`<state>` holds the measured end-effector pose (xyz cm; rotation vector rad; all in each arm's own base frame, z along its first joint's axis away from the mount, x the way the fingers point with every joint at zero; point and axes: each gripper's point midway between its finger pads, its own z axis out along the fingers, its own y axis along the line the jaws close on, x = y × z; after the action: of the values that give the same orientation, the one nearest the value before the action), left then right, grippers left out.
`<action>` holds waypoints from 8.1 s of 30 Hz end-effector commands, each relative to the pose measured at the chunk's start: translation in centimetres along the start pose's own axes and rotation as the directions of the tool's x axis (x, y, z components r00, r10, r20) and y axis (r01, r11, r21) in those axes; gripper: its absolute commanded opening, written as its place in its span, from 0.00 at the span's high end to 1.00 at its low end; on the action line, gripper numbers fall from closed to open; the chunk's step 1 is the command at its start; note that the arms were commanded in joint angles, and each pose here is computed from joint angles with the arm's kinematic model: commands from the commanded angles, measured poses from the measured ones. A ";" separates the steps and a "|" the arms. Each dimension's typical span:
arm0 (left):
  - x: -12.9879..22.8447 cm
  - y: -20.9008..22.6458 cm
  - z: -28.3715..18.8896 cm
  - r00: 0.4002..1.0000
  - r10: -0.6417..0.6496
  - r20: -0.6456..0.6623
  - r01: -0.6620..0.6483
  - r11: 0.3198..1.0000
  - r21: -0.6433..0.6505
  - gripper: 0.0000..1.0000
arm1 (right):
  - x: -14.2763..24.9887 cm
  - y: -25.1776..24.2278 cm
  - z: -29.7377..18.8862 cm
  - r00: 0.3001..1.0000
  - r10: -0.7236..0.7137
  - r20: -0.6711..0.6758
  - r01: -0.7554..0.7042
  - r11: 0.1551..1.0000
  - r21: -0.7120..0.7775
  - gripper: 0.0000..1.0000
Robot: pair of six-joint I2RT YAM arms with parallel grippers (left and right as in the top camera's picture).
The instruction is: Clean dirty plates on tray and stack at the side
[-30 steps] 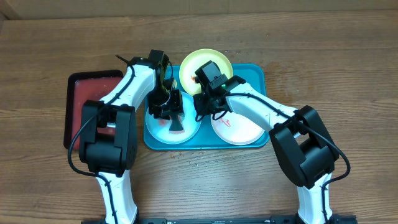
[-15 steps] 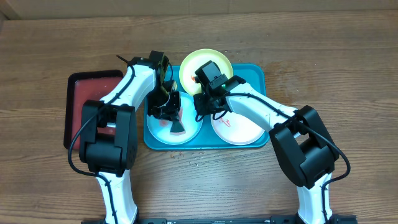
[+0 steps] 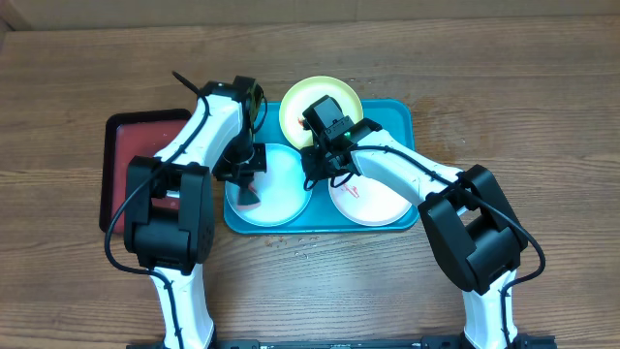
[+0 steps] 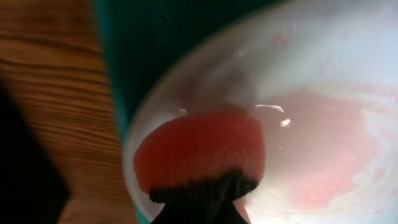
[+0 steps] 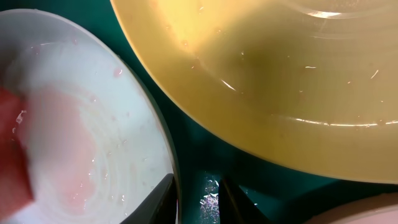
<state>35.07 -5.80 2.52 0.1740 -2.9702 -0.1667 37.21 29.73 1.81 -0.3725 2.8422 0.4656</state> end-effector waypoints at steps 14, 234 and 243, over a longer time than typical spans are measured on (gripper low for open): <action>-1.7 -6.6 -3.6 0.999 0.013 0.033 -0.023 0.940 0.341 0.96 | 0.0 -0.2 0.0 1.000 -0.002 0.007 0.002 1.000 0.016 0.76; -6.1 19.4 -2.9 0.735 -0.676 0.058 0.655 0.729 0.199 0.96 | -5.8 7.3 -19.0 0.724 -0.590 0.358 0.149 0.640 0.754 0.96; -6.7 19.1 -1.5 0.748 -0.663 0.041 0.644 0.739 0.199 0.90 | -5.9 8.8 -21.4 0.648 -0.711 0.275 0.154 0.475 0.866 0.96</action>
<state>39.70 13.90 5.25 1.3121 -2.8613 -0.0259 36.42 32.20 21.69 -0.6565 1.9550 -0.6090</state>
